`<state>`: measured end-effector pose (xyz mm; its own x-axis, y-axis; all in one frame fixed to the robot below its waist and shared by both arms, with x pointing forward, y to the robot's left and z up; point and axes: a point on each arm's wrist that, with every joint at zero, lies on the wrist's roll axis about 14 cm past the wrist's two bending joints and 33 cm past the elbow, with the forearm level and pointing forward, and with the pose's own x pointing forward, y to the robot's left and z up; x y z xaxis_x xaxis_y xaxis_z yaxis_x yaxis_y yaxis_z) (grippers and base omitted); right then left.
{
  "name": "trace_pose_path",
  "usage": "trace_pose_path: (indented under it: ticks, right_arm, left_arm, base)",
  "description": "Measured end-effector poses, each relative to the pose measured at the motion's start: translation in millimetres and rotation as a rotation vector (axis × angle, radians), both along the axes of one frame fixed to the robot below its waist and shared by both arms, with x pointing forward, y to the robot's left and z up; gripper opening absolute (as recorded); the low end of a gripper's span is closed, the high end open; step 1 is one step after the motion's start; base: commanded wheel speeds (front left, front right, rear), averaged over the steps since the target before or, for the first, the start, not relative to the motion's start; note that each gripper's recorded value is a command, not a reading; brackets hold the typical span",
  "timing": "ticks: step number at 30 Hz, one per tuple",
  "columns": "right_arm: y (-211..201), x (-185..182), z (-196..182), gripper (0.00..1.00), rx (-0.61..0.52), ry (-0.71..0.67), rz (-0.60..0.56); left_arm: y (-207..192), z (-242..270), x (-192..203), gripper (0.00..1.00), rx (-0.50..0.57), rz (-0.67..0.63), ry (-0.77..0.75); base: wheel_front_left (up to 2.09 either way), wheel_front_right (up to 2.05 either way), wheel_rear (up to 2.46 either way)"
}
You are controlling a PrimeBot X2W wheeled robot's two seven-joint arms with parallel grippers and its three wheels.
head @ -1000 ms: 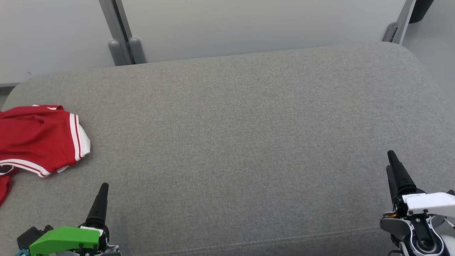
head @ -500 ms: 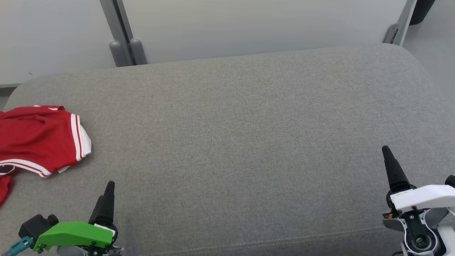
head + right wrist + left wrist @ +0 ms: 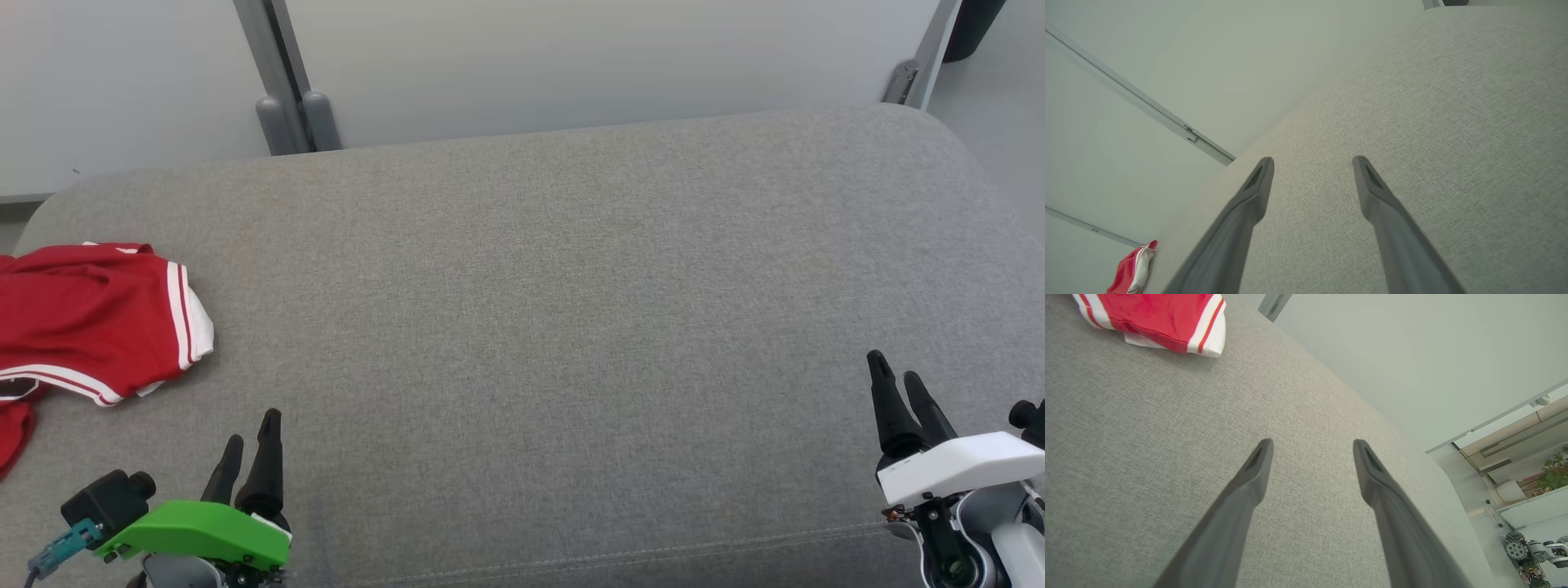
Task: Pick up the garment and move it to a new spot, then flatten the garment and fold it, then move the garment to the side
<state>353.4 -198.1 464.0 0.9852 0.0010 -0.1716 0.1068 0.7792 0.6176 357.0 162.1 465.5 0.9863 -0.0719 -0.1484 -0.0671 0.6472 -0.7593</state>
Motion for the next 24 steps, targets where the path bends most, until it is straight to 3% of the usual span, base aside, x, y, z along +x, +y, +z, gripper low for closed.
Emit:
trace_pose_path:
  ticks: [24]
  right_arm:
    - [-1, 0, 21, 1.0, -0.425, -0.111, 0.107]
  left_arm:
    - [-13, 15, -1, 1.0, 0.346, -0.073, -0.114]
  base:
    - [0.0, 0.0, 0.0]
